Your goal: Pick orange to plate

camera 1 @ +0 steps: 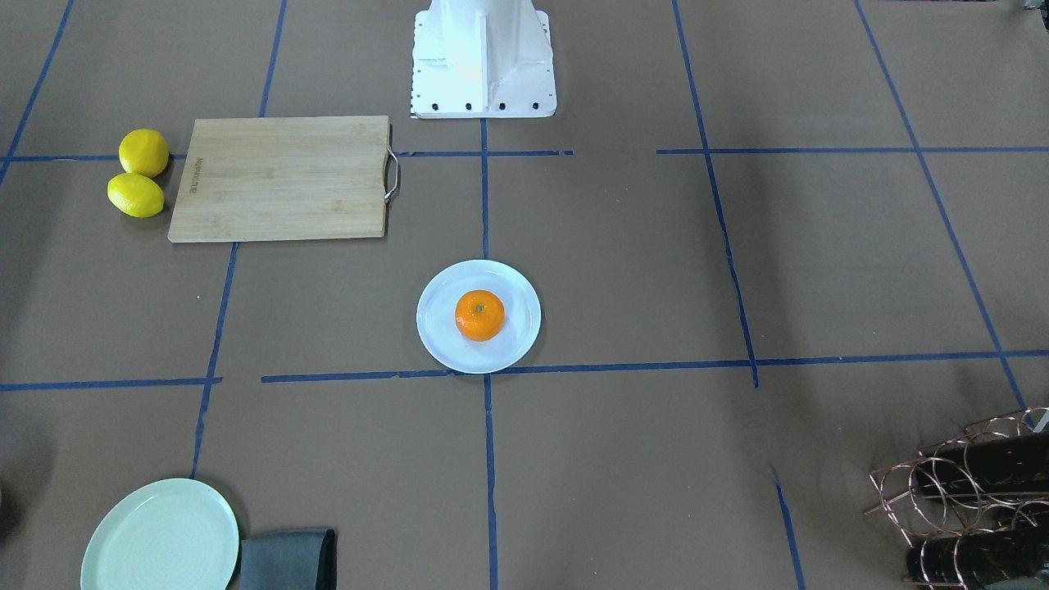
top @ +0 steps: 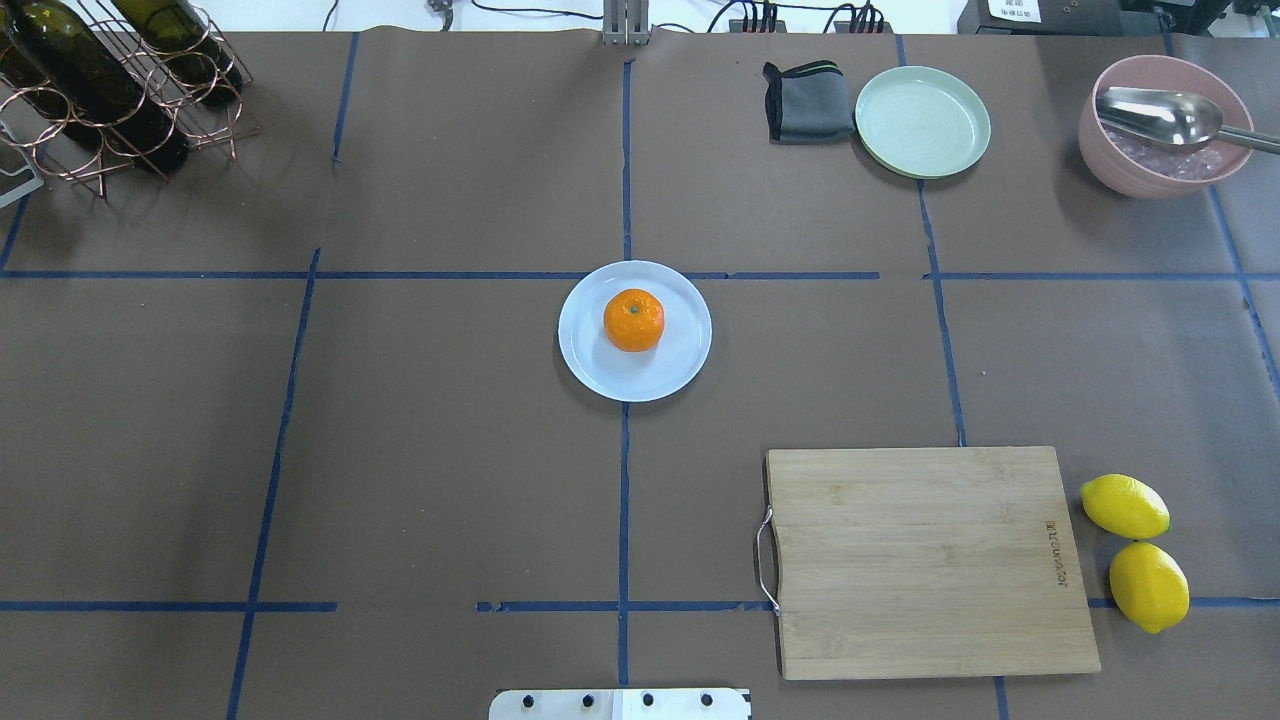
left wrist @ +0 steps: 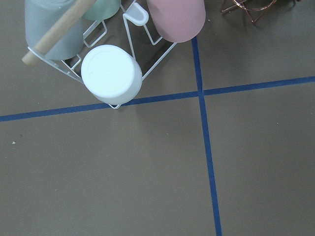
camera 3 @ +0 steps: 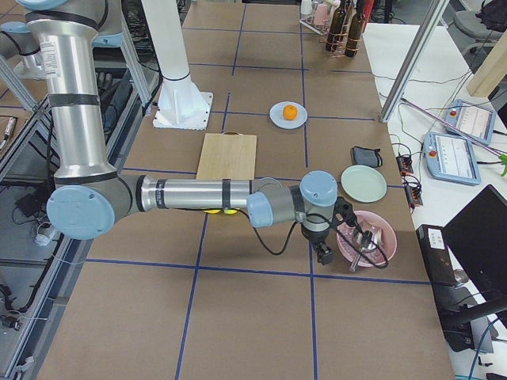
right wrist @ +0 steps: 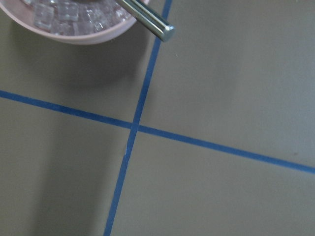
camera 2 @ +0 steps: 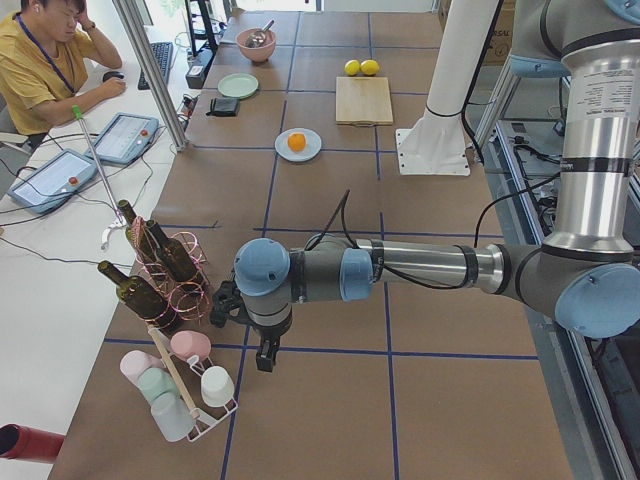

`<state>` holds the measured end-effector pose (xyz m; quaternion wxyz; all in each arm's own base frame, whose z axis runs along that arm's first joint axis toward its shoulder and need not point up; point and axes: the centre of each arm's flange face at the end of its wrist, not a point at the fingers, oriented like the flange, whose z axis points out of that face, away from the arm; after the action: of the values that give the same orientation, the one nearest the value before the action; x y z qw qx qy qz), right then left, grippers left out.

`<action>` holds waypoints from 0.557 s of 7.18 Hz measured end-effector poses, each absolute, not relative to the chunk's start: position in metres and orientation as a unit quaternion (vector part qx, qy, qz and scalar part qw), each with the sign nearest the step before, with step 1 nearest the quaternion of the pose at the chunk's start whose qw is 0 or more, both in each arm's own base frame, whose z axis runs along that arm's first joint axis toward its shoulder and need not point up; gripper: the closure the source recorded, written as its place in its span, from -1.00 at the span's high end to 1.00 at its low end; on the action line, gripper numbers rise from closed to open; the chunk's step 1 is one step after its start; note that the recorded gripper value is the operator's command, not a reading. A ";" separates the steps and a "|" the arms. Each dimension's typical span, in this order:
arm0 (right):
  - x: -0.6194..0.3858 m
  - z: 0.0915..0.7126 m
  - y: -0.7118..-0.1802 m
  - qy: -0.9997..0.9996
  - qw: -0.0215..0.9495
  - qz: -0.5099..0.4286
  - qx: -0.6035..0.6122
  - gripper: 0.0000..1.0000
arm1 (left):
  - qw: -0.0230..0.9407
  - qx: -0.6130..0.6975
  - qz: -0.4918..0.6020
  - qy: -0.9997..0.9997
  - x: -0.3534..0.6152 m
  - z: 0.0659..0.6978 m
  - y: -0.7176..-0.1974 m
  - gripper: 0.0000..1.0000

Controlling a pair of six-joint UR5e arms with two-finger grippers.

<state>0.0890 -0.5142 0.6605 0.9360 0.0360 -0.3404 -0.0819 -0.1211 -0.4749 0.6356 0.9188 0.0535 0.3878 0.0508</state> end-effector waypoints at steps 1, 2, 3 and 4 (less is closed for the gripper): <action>0.089 0.674 -0.502 -0.344 0.936 -0.070 0.000 1.00 | 0.918 0.054 0.052 0.389 -0.121 0.635 -0.475 1.00; 0.089 0.682 -0.494 -0.345 0.936 -0.064 -0.015 1.00 | 0.918 0.054 0.053 0.389 -0.121 0.636 -0.475 1.00; 0.089 0.684 -0.491 -0.346 0.936 -0.061 -0.018 1.00 | 0.918 0.054 0.053 0.389 -0.120 0.637 -0.474 1.00; 0.089 0.682 -0.492 -0.346 0.936 -0.063 -0.011 1.00 | 0.918 0.053 0.056 0.389 -0.120 0.638 -0.472 1.00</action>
<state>0.0889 -0.4918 0.6823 0.9359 -0.0107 -0.3463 -0.0633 -0.1196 -0.4724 0.6380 0.9181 0.0535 0.3887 0.0562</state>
